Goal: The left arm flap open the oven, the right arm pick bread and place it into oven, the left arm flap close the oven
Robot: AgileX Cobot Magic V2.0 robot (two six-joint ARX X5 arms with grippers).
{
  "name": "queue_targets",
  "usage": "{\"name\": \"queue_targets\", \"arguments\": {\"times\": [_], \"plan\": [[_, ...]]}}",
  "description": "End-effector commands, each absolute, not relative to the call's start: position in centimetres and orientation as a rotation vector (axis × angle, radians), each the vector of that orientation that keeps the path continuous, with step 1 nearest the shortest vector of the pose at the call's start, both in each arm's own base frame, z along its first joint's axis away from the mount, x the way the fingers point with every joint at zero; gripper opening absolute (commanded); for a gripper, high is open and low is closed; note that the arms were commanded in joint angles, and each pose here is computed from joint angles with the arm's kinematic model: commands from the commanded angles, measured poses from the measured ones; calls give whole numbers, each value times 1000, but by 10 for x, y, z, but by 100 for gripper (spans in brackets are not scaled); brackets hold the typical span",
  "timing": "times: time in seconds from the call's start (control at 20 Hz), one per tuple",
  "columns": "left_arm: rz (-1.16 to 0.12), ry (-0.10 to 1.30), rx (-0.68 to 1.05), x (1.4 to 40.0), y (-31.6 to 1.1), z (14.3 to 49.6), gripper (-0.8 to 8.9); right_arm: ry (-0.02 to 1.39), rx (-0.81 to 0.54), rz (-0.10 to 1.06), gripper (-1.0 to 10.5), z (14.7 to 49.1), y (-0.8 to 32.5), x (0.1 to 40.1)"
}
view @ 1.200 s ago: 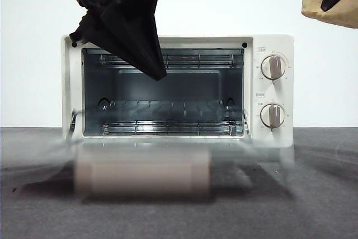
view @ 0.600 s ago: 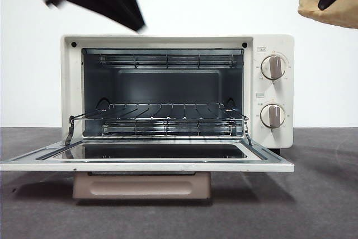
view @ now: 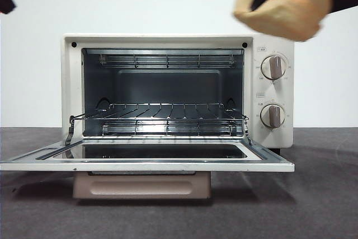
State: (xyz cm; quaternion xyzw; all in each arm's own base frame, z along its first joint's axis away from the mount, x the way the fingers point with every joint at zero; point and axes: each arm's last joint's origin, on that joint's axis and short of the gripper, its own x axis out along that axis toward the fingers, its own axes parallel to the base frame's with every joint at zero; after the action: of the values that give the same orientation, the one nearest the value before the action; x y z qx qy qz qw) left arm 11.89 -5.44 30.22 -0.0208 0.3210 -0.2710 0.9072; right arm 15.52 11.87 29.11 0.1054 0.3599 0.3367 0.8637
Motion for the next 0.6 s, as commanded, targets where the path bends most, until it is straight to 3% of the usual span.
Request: {"name": "queue_targets", "arguments": {"times": [0.05, 0.35, 0.6], "plan": [[-562, 635, -37, 114, -52, 306, 17, 751, 254, 751, 191, 290, 140, 167], [-565, 613, -40, 111, -51, 308, 17, 719, 370, 751, 191, 256, 189, 209], [-565, 611, -39, 111, -51, 308, 17, 669, 385, 628, 191, 232, 212, 242]]}}
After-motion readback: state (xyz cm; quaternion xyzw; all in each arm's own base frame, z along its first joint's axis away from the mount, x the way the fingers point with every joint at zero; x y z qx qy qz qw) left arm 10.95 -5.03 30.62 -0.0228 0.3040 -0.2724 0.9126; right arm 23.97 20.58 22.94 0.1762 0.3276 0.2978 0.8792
